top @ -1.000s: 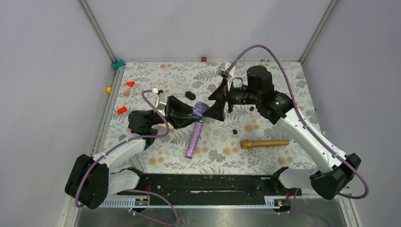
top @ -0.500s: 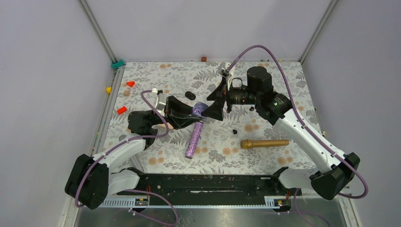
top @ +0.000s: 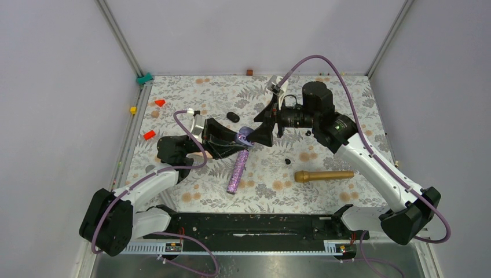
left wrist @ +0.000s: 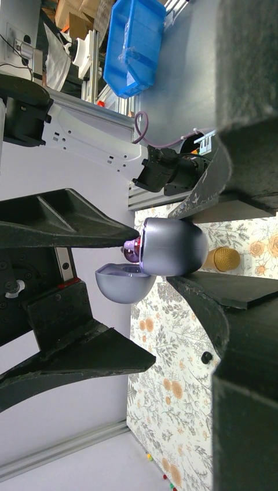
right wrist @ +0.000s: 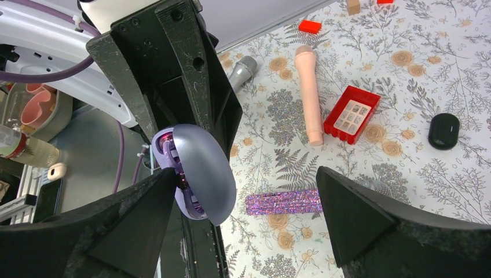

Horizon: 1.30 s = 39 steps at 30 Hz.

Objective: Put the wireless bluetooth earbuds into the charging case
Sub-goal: Place the earbud in the charging case.

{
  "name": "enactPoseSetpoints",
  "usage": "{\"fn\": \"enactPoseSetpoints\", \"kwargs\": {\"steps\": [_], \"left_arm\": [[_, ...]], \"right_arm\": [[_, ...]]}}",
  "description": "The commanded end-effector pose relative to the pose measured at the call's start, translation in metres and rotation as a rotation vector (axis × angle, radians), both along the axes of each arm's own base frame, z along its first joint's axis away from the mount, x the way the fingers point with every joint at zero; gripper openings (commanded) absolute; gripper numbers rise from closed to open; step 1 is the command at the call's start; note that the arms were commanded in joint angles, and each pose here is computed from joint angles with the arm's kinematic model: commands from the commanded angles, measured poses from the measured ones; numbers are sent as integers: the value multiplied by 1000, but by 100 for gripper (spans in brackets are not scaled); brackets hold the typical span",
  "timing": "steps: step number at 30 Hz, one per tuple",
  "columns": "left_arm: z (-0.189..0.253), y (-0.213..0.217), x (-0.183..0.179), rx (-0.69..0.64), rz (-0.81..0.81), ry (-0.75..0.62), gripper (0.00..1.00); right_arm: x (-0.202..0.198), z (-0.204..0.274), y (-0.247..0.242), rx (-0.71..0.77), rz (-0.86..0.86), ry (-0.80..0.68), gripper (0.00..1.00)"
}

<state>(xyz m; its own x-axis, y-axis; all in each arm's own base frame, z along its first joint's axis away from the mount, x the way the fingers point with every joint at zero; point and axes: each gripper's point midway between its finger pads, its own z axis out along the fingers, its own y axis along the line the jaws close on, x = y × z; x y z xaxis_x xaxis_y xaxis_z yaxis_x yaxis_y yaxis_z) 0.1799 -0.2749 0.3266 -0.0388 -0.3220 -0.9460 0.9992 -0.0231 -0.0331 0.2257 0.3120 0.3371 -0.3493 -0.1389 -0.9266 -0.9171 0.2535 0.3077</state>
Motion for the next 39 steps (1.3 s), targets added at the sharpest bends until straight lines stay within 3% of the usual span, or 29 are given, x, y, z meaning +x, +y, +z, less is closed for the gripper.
{"fn": "enactPoseSetpoints", "kwargs": {"steps": [1, 12, 39], "left_arm": [[12, 1, -7, -35, -12, -66, 0], [11, 1, -6, -33, -11, -68, 0], [11, 0, -3, -31, -8, -57, 0]], "right_arm": [[-1, 16, -2, 36, -3, -30, 99], [0, 26, -1, 121, -13, 72, 99], [-14, 17, -10, 91, 21, 27, 100]]}}
